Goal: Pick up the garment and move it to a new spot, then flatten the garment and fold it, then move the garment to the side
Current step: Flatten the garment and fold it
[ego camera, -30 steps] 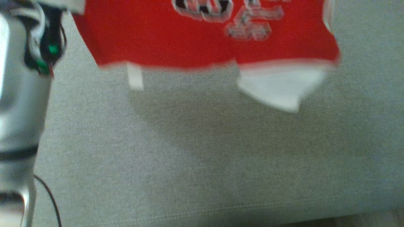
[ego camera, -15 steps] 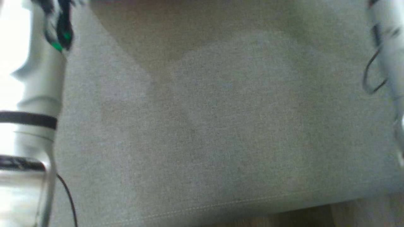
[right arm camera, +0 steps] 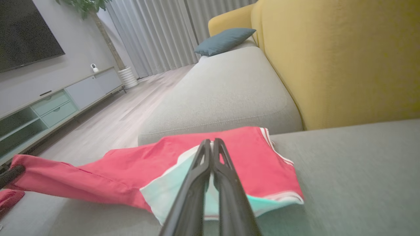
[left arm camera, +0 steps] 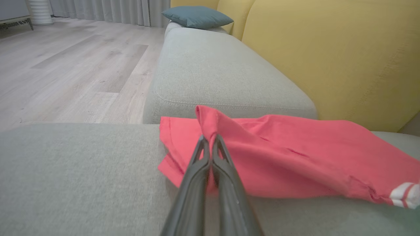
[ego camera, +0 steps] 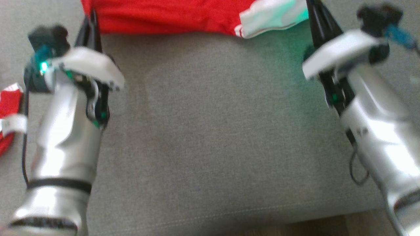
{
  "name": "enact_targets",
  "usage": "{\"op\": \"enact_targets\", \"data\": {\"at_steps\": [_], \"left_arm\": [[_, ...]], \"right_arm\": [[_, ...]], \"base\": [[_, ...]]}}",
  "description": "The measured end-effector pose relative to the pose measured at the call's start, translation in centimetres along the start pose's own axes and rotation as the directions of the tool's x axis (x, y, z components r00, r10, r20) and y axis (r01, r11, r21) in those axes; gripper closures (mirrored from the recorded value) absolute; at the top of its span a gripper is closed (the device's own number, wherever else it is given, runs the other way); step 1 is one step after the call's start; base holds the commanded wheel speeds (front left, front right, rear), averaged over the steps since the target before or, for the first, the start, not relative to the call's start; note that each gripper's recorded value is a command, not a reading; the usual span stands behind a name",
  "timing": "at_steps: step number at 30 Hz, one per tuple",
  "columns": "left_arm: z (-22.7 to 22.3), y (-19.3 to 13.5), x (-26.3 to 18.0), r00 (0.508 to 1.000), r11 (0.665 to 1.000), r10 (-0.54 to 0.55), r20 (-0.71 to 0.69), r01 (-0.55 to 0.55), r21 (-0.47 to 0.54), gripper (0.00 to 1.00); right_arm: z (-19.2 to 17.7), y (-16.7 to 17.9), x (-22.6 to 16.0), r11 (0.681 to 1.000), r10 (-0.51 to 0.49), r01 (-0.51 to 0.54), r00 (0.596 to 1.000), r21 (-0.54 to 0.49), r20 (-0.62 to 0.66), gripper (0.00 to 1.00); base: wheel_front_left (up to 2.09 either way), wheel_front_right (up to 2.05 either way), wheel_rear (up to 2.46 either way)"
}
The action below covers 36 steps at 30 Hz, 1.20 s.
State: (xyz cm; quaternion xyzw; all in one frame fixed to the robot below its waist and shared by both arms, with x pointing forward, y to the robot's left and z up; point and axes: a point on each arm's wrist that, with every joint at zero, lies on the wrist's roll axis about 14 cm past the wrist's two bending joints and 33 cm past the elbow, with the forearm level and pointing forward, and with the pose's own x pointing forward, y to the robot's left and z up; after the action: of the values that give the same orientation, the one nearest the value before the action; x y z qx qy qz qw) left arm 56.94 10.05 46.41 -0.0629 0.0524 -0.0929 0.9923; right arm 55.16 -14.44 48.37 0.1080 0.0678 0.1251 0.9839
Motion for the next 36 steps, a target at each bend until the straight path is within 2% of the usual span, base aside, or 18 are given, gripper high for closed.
{"op": "enact_targets", "data": {"at_steps": [9,10,17,24,29,36], "left_arm": [[-2.6,0.3,-8.6,1.0,0.999,-0.009,-0.019,0.008,-0.036,1.0],[-2.6,0.3,-8.6,1.0,0.999,-0.009,-0.019,0.008,-0.036,1.0],[-4.6,0.4,-15.3,0.998,0.999,0.001,-0.07,-0.004,-0.038,1.0],[-3.8,1.8,-20.1,0.992,0.998,0.057,-0.109,-0.058,-0.014,1.0],[-3.1,1.4,-22.3,0.987,0.998,0.057,-0.149,-0.059,-0.012,1.0],[-3.9,1.2,-22.3,0.974,0.999,0.036,-0.222,-0.043,-0.024,1.0]], "right_arm": [[-3.6,-0.8,-10.1,0.996,-0.046,0.046,0.999,0.081,0.003,1.0],[-3.6,-0.8,-10.1,0.996,-0.046,0.046,0.999,0.081,0.003,1.0],[-5.5,-1.0,-18.0,0.98,-0.13,0.136,0.99,0.143,-0.056,1.0],[-5.3,2.1,-23.6,0.971,-0.151,0.174,0.978,0.165,-0.146,1.0],[-4.2,2.9,-25.4,0.974,-0.159,0.184,0.969,0.129,-0.187,1.0],[-3.7,2.5,-23.6,0.985,-0.14,0.158,0.966,0.067,-0.217,1.0]], "base": [[0.0,0.0,0.0],[0.0,0.0,0.0],[0.0,0.0,0.0],[0.0,0.0,0.0],[0.0,0.0,0.0],[0.0,0.0,0.0]]}}
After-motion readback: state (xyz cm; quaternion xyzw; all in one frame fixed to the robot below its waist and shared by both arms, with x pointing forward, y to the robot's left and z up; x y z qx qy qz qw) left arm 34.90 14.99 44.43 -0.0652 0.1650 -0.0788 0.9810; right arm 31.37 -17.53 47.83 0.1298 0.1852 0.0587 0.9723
